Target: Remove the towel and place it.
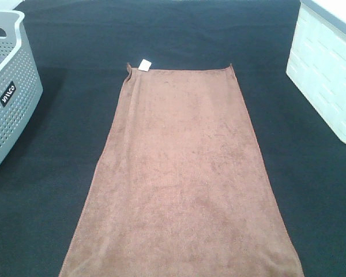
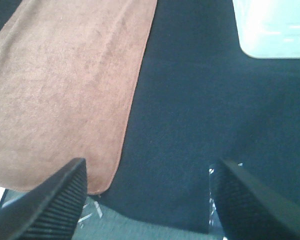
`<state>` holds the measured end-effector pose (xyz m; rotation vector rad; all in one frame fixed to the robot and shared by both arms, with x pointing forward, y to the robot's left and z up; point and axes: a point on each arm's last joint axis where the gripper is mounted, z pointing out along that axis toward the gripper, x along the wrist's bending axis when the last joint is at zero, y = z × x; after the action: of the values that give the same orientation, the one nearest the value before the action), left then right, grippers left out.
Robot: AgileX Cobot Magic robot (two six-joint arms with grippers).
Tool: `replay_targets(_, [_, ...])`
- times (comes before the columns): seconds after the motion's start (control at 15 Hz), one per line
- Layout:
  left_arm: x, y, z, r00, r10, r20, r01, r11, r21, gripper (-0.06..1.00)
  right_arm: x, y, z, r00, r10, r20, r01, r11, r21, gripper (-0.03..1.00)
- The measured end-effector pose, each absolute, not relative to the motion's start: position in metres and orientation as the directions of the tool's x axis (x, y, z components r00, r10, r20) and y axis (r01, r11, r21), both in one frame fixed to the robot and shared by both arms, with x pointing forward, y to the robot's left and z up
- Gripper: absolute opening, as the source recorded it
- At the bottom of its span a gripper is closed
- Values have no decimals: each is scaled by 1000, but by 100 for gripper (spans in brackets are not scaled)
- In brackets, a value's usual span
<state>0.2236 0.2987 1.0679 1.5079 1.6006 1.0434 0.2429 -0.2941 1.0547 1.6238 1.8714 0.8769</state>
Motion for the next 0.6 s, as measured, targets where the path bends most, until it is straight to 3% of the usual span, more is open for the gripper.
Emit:
replay_targets(0.27, [234, 294, 1052, -41, 999, -24, 452, 40, 891, 80, 228, -296, 1045, -170, 985, 29, 536, 68, 842, 65])
replay_targets(0.6, [234, 293, 1053, -33, 999, -36, 439, 47, 897, 80, 228, -295, 1045, -178, 984, 19, 532, 80, 843, 65])
